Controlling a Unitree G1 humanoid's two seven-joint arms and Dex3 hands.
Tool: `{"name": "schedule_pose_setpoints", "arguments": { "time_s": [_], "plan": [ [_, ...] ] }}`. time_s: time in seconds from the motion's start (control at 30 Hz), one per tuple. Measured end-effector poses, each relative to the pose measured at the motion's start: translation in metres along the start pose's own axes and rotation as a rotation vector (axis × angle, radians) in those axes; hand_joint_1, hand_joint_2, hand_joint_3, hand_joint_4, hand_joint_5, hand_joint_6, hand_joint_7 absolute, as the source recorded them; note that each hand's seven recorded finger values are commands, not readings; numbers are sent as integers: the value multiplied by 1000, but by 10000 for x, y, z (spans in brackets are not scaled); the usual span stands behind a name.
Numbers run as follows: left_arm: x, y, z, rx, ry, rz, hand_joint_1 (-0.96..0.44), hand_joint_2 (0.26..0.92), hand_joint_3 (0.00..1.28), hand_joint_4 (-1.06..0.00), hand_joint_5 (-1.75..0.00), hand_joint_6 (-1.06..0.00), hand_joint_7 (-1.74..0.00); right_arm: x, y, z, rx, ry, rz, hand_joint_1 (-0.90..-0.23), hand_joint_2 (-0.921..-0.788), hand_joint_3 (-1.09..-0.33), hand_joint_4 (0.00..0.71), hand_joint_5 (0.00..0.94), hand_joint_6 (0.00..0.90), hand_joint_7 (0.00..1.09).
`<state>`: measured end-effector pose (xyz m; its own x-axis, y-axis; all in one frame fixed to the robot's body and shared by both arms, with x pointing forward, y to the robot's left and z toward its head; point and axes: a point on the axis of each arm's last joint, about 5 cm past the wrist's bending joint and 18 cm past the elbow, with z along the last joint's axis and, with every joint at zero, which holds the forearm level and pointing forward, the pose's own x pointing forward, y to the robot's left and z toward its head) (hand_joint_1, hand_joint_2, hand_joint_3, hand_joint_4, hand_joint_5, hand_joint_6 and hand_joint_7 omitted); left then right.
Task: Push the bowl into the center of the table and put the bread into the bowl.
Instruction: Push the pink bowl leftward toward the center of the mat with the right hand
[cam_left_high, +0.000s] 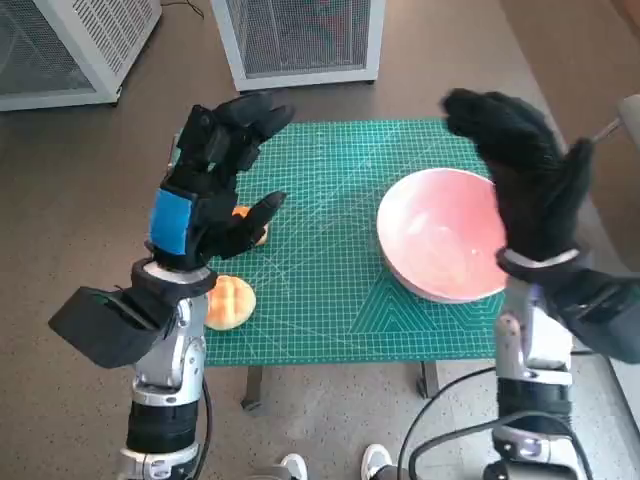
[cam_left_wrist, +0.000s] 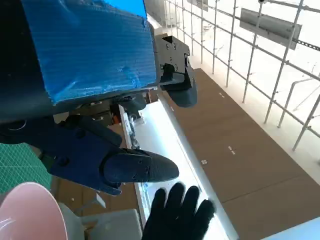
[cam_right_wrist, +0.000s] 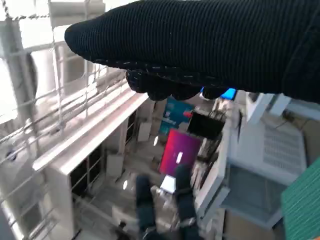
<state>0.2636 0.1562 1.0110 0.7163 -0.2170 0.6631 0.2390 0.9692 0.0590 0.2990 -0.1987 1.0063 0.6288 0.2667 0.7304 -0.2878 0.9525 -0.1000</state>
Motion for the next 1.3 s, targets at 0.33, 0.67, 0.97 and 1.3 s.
{"name": "schedule_pose_setpoints", "arguments": {
  "time_s": [0.33, 0.67, 0.97, 1.3],
  "plan": [
    [-15, 9, -7, -10, 3, 1, -382, 921, 281, -321, -490, -157, -827, -151, -344, -157, -116, 110, -200, -468, -921, -507, 327, 0, 14, 544],
    [-29, 16, -14, -20, 7, 0, -382, 921, 281, -325, -475, -151, -809, -385, -524, -286, -124, 265, -411, -423, -921, -593, 321, 3, 10, 581],
    [-45, 29, -22, -31, 18, -6, -377, 921, 284, -323, -458, -147, -798, -631, -553, -421, -47, 424, -578, -400, -921, -596, 322, 3, 55, 608],
    [-48, 48, -20, -41, 18, -16, -379, 921, 281, -342, -425, -131, -771, -810, -499, -537, 42, 571, -659, -381, -921, -655, 298, 0, 55, 577]
  ]
}}
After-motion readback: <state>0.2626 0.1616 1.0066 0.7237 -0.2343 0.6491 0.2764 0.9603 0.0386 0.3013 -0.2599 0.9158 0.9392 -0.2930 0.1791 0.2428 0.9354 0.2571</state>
